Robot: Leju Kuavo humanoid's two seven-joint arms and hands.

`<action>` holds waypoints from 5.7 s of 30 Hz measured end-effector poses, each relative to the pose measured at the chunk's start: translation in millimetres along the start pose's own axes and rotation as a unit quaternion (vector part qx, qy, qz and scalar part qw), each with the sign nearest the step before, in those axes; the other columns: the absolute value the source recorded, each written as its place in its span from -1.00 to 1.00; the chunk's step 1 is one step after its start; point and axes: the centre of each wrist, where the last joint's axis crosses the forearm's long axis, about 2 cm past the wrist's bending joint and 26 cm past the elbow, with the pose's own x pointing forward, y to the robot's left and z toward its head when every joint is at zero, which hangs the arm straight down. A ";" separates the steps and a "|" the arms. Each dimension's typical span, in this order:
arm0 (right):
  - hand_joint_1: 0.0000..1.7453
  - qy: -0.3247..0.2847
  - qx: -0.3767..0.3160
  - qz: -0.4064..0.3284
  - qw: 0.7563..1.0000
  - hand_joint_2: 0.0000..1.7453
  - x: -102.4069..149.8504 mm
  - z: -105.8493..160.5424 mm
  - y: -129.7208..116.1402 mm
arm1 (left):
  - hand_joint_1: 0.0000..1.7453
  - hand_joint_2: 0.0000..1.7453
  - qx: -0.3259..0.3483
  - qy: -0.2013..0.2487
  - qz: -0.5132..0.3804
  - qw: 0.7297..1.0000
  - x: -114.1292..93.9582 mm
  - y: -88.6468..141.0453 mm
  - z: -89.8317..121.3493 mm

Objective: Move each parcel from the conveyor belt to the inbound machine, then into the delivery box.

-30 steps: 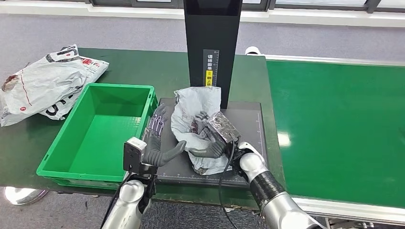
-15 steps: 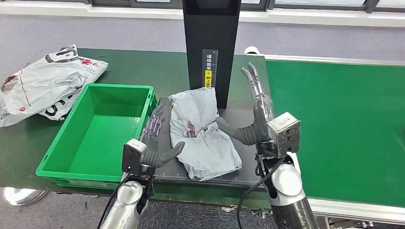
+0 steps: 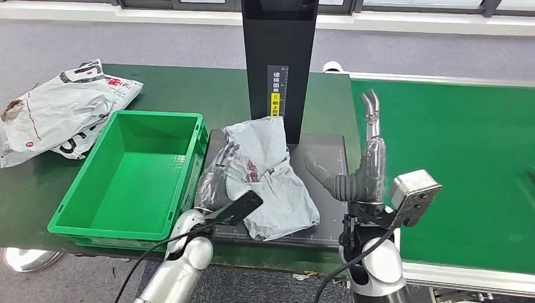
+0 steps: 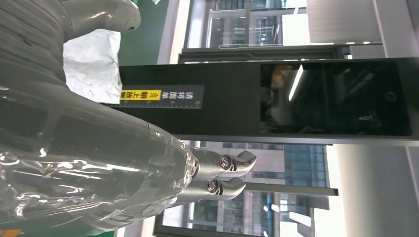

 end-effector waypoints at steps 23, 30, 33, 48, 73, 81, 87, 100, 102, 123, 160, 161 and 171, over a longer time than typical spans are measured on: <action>-1.00 0.044 -0.020 -0.013 0.999 1.00 -24.5 8.6 1.3 | 1.00 1.00 -0.234 -0.008 -0.372 0.898 36.7 -28.9 -67.9; -1.00 0.055 -0.031 -0.011 0.998 1.00 -26.0 18.2 -3.4 | 1.00 1.00 -0.231 -0.017 -0.373 0.899 36.4 -28.0 -70.2; -1.00 0.059 -0.037 -0.007 0.998 1.00 -23.9 21.3 -5.4 | 1.00 1.00 -0.216 -0.022 -0.369 0.904 38.5 -26.2 -71.3; -1.00 0.061 -0.102 0.025 0.993 1.00 -3.4 42.7 -18.4 | 1.00 1.00 0.040 -0.075 -0.251 0.964 72.4 38.7 -77.1; -1.00 0.089 -0.121 0.032 0.988 1.00 -2.1 64.3 -24.8 | 1.00 1.00 0.121 0.199 -0.342 0.911 -71.4 155.8 -86.3; -1.00 0.094 -0.113 0.030 0.989 1.00 -2.8 68.1 -23.9 | -0.01 1.00 0.028 0.287 -0.358 0.888 -124.5 142.8 -76.8; -1.00 0.100 -0.111 0.031 0.988 1.00 -3.5 72.8 -23.7 | -1.00 1.00 -0.011 0.323 -0.357 0.877 -137.6 134.9 -71.6; -1.00 0.110 -0.117 0.037 0.986 1.00 0.5 88.1 -25.4 | -1.00 1.00 0.033 0.296 -0.337 0.893 -114.3 134.4 -70.2; -1.00 0.111 -0.117 0.038 0.986 1.00 0.8 88.8 -25.6 | -1.00 1.00 0.036 0.294 -0.336 0.894 -112.7 134.9 -70.3; -1.00 0.126 -0.131 0.051 0.982 1.00 -2.0 97.8 -28.1 | -1.00 1.00 0.507 -0.127 0.038 0.852 -11.4 192.8 24.5; -1.00 0.719 0.033 0.549 0.425 1.00 -6.4 152.6 -402.8 | -1.00 1.00 -0.109 -0.064 0.374 0.919 7.0 -3.4 22.9; -1.00 0.725 0.037 0.543 0.421 1.00 -6.2 151.3 -405.0 | -1.00 1.00 -0.110 -0.063 0.374 0.919 5.9 -4.2 23.2; -1.00 0.759 0.051 0.511 0.400 1.00 0.7 156.9 -419.6 | -1.00 1.00 -0.117 -0.053 0.373 0.919 -2.3 -10.5 26.5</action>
